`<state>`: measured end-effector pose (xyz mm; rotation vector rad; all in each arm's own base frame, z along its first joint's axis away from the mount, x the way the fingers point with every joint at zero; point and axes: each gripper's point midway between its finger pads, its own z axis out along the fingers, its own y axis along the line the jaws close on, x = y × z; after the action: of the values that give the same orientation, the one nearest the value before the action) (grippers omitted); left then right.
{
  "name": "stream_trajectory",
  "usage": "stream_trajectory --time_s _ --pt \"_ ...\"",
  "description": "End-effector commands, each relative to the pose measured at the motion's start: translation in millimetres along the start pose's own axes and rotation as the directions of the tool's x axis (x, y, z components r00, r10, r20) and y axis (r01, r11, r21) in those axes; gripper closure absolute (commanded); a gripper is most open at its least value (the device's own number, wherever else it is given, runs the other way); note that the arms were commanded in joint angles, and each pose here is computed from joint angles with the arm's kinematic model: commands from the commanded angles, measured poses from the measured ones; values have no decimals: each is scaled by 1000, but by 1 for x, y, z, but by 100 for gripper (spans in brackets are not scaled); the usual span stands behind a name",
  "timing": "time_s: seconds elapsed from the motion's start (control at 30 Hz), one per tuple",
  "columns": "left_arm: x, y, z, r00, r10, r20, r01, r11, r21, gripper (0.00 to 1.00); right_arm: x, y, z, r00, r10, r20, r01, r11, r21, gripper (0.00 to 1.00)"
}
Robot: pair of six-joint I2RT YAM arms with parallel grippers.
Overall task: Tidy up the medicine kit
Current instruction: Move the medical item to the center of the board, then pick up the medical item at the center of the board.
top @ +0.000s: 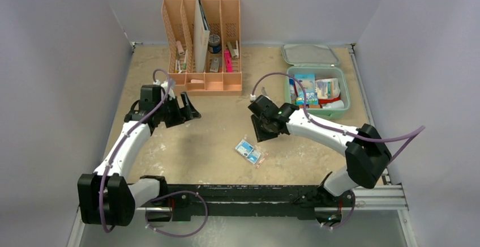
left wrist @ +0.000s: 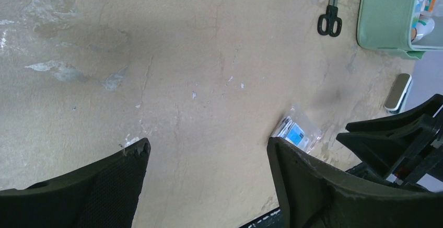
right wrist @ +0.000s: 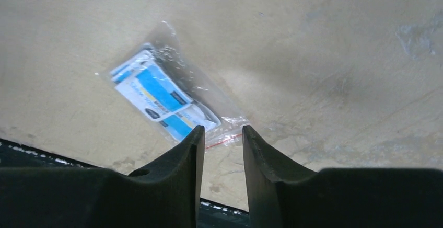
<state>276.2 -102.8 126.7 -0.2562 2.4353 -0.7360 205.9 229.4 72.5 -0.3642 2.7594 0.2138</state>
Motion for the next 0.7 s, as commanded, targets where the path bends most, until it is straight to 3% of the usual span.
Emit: stream_trajectory --time_s 0.0,0.33,0.43,0.67 --pt "-5 -11 -11 996 75 56 -77 996 35 18 -13 34 -10 985 -164 56 168 982 -84 64" --pt "-4 -3 -12 997 54 58 -53 998 -20 16 -5 86 15 905 -414 96 424 898 -117 58" --pt "-4 2 -11 997 32 68 -28 998 -51 16 0 90 25 891 -446 83 453 883 -121 53" --pt "-4 5 -11 997 25 73 -20 997 -71 15 12 92 46 877 -479 30 480 871 -105 53"
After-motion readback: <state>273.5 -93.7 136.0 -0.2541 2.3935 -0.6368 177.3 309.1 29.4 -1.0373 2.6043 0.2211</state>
